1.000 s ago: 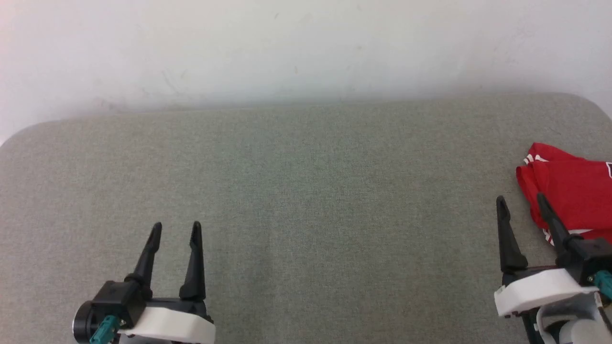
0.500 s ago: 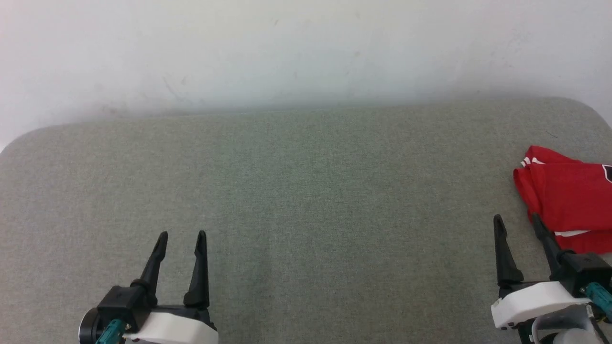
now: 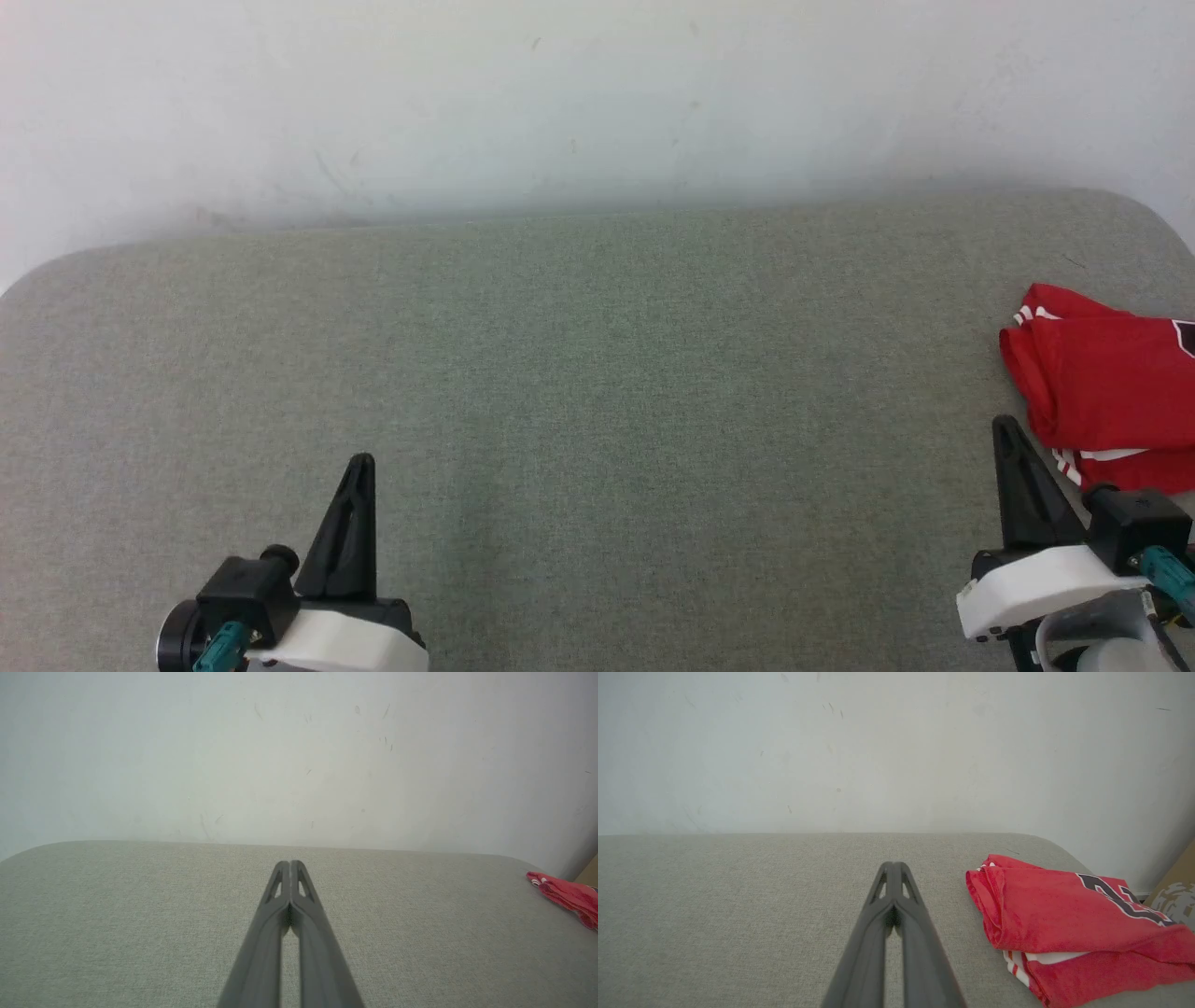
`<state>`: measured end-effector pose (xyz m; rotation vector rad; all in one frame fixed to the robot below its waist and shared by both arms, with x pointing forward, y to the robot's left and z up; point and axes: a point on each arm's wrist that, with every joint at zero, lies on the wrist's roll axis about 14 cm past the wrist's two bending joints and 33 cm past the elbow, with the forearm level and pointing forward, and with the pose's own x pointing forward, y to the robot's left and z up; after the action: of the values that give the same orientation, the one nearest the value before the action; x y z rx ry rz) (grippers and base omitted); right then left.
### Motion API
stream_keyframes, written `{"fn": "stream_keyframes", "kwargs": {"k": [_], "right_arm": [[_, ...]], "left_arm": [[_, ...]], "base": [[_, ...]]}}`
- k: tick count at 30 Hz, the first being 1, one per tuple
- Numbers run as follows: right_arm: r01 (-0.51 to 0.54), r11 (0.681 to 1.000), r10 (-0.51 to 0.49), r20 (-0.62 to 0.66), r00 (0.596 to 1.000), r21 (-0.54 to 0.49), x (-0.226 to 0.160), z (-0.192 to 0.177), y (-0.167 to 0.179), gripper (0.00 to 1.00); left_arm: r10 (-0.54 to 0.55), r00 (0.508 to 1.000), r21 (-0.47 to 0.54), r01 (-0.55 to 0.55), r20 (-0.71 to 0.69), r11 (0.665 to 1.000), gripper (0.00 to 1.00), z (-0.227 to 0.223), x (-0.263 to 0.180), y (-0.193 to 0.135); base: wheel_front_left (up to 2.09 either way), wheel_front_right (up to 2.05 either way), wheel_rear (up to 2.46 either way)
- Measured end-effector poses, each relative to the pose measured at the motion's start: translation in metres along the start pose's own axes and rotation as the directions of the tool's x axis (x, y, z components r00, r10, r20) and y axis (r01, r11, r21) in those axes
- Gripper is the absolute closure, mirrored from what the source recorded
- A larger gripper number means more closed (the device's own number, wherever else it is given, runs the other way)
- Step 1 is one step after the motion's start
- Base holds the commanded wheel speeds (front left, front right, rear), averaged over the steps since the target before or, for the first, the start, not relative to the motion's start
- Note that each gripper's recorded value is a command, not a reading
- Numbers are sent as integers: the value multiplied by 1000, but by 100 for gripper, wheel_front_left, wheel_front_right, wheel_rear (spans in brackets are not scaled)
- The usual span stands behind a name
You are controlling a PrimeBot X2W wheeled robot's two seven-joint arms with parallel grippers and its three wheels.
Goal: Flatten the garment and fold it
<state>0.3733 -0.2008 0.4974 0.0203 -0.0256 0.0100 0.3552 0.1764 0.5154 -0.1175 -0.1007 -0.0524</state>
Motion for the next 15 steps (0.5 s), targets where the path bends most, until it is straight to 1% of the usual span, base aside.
{"fn": "stream_keyframes", "kwargs": {"k": [15], "right_arm": [[-17,1000,17,0,1000,-6,1,4,5,100]], "left_arm": [[-3,1000,18,4,-22,1000,100,-2,0,-1]], "base": [[0,0,0]]}}
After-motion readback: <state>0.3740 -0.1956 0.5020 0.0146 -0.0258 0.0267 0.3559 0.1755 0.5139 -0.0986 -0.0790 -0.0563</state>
